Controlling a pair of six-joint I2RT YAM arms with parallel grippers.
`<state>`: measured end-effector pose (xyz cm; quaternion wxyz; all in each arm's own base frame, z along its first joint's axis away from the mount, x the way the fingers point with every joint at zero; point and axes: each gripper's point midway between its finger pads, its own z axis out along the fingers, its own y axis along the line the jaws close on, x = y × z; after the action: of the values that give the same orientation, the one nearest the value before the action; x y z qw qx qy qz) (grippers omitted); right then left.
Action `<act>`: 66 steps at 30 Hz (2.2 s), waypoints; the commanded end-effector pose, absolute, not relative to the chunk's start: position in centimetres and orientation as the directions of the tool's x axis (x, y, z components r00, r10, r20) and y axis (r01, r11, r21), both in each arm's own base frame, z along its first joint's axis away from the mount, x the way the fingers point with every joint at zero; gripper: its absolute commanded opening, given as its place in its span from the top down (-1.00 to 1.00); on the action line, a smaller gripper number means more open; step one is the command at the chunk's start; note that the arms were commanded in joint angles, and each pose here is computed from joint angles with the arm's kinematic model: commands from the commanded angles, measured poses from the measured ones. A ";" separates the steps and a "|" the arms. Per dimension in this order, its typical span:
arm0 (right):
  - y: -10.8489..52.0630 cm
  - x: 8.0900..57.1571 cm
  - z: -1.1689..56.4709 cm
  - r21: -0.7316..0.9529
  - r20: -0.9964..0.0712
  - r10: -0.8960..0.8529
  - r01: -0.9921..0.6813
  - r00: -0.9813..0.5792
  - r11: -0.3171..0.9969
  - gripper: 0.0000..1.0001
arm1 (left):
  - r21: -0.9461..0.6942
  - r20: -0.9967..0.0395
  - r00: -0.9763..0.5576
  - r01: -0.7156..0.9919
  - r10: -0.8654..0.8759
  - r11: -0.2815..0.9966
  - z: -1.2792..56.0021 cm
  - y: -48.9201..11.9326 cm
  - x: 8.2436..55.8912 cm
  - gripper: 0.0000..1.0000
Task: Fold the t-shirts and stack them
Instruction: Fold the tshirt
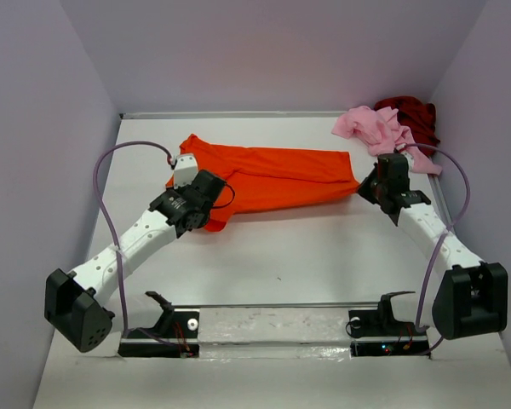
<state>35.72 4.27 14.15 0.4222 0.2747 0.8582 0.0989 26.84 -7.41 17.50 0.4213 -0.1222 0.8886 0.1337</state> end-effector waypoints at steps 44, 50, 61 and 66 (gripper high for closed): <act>2.9 48.7 7.9 0.168 -0.663 0.502 0.543 -0.556 0.823 1.00 | 0.191 -0.824 -0.562 -0.388 -0.067 0.902 18.7 -5.0 51.1 1.00; 2.9 49.8 5.7 0.134 -0.643 0.494 0.549 -0.585 0.825 1.00 | 0.195 -0.826 -0.558 -0.414 -0.079 0.889 17.0 -3.7 52.2 1.00; 3.6 51.6 6.0 0.134 -0.643 0.459 0.500 -0.613 0.855 -0.27 | 0.193 -0.834 -0.547 -0.413 -0.073 0.890 15.4 -3.8 53.1 1.00; 3.9 52.1 10.9 0.156 -0.708 0.417 0.451 -0.569 0.879 -0.41 | 0.168 -0.827 -0.555 -0.398 -0.090 0.902 14.1 -4.7 53.9 1.00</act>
<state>50.50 3.25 3.97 0.3279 0.2682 0.9051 -0.0378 52.55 -4.36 13.48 0.4331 -0.1334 0.8734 0.1784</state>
